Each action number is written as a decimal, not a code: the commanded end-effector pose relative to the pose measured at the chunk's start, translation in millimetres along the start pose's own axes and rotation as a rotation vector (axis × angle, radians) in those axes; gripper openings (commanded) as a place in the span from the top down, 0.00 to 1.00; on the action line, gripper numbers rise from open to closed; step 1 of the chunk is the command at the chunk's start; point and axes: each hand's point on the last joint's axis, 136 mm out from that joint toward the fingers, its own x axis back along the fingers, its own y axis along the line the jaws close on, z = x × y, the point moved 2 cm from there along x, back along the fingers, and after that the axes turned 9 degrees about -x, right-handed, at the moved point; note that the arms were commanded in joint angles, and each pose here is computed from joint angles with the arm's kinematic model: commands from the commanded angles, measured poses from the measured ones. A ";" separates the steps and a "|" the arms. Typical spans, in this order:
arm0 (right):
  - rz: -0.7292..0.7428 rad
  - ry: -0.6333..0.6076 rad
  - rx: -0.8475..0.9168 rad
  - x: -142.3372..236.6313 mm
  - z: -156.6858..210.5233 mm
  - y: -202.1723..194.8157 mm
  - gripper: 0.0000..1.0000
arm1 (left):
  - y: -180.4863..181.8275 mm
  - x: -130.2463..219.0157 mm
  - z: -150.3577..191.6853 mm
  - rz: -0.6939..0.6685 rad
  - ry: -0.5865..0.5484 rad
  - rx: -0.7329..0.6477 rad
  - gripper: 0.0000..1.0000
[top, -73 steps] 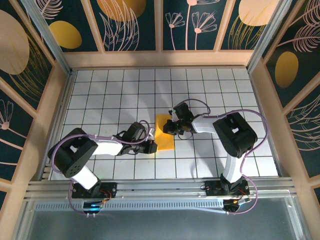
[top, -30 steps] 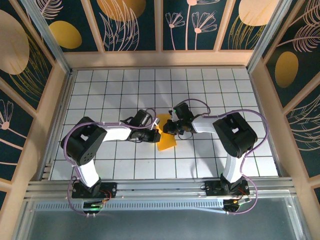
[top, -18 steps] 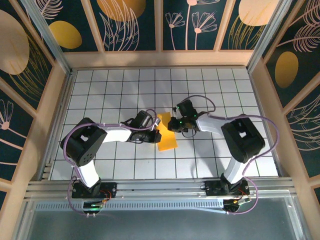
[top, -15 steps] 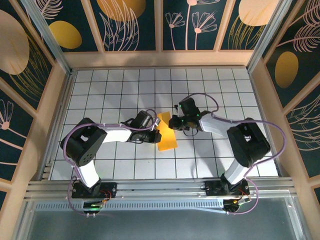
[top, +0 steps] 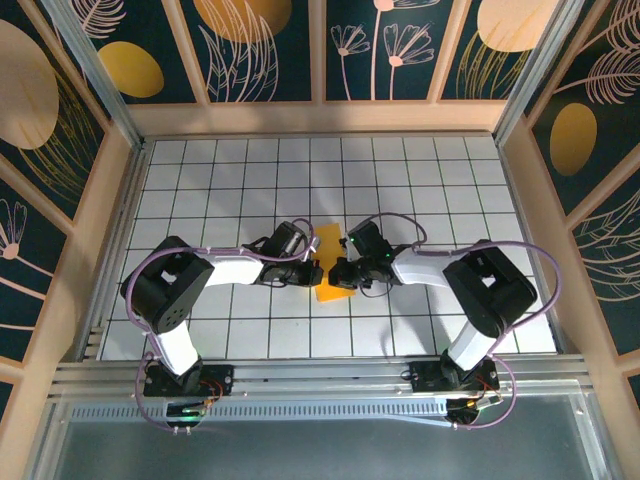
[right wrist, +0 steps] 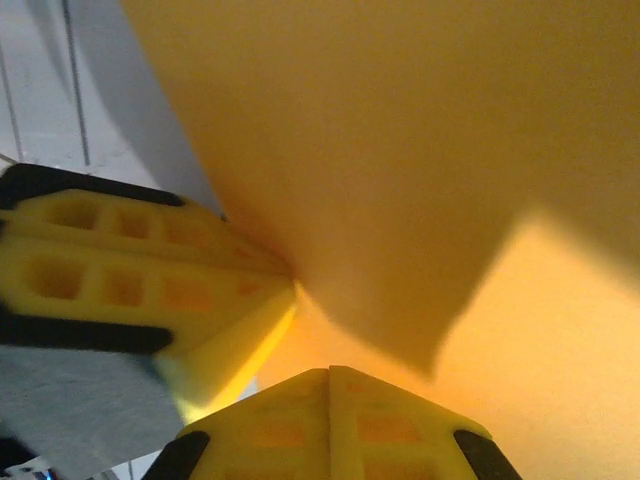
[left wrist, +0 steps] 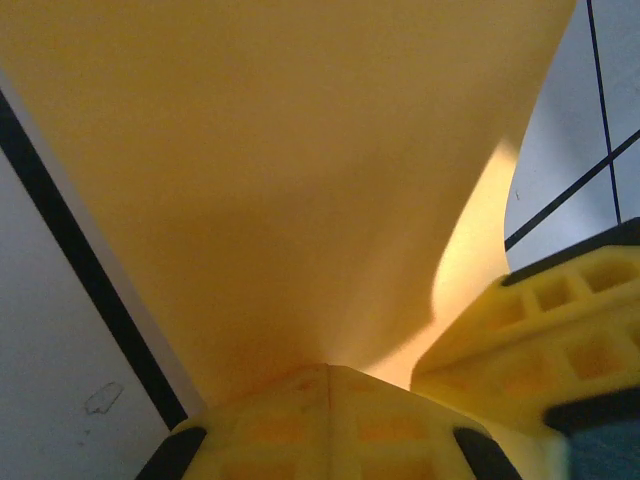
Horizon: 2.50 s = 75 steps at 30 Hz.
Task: Fold a paper plane with a square sheet of paper (fold left side to right side)
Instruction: Hold the square sheet of paper at the center of the table, then first fold the square sheet of paper in half at the center of the table.
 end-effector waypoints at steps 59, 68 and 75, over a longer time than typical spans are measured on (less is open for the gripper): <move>0.343 0.054 -0.024 -11.3 21.9 -90.2 1.00 | 97.3 11.3 -58.4 -0.115 -0.211 0.209 0.96; 0.326 0.049 -0.029 -10.2 21.1 -86.5 1.00 | 86.5 24.1 -65.6 -0.086 -0.239 0.176 0.96; 0.313 0.048 -0.032 -11.7 20.3 -83.0 1.00 | 49.9 52.4 -71.0 0.060 -0.320 0.132 0.97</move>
